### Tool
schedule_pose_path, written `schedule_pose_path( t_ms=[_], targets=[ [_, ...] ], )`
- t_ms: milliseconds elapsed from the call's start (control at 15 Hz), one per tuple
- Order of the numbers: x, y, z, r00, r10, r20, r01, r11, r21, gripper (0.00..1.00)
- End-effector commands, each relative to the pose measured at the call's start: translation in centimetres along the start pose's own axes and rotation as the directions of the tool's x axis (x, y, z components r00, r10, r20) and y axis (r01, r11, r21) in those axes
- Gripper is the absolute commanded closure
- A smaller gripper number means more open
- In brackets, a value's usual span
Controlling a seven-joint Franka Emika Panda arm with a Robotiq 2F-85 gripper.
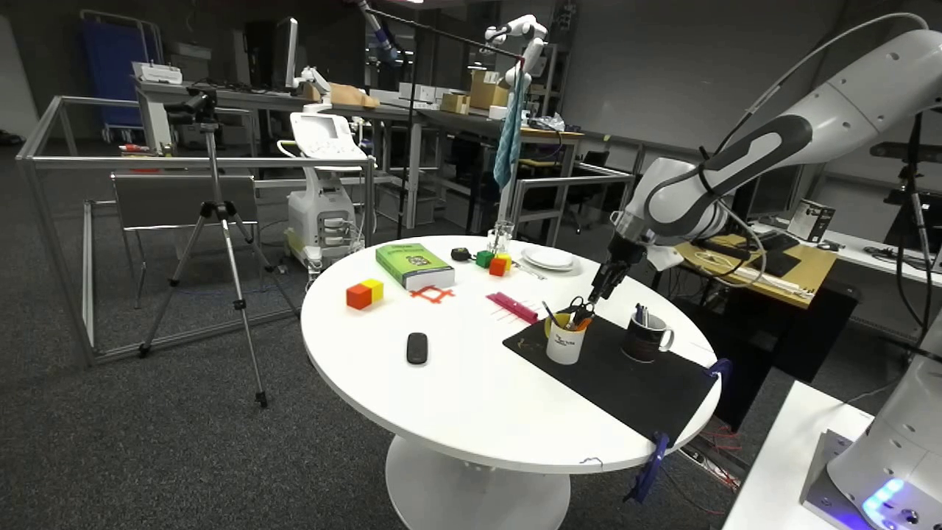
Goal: Move the orange pen to the white mug.
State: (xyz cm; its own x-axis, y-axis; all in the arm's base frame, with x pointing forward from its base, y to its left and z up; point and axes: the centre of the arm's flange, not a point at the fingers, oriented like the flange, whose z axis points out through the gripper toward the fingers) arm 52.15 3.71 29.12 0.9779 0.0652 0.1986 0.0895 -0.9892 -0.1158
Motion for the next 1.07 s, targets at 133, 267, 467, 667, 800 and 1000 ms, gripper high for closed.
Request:
schedule_pose_path(
  t_ms=[133,267,467,667,800,1000],
  targets=[
    [-2.1,4.8,-8.6,0.979,0.162,-0.122,-0.154,0.986,0.066,0.0],
    [-2.5,6.2,-10.4,0.956,0.267,-0.125,-0.264,0.964,0.042,0.0],
    [-3.3,8.2,-11.8,0.905,0.405,-0.132,-0.415,0.908,-0.059,0.0],
    [-4.5,10.5,-12.2,0.895,0.414,-0.165,-0.443,0.864,-0.239,0.0],
    [-5.3,11.8,-12.2,0.908,0.404,-0.113,-0.417,0.839,-0.351,0.0],
    [-6.4,12.6,-12.0,0.922,0.386,0.038,-0.327,0.826,-0.459,0.0]
  ],
)
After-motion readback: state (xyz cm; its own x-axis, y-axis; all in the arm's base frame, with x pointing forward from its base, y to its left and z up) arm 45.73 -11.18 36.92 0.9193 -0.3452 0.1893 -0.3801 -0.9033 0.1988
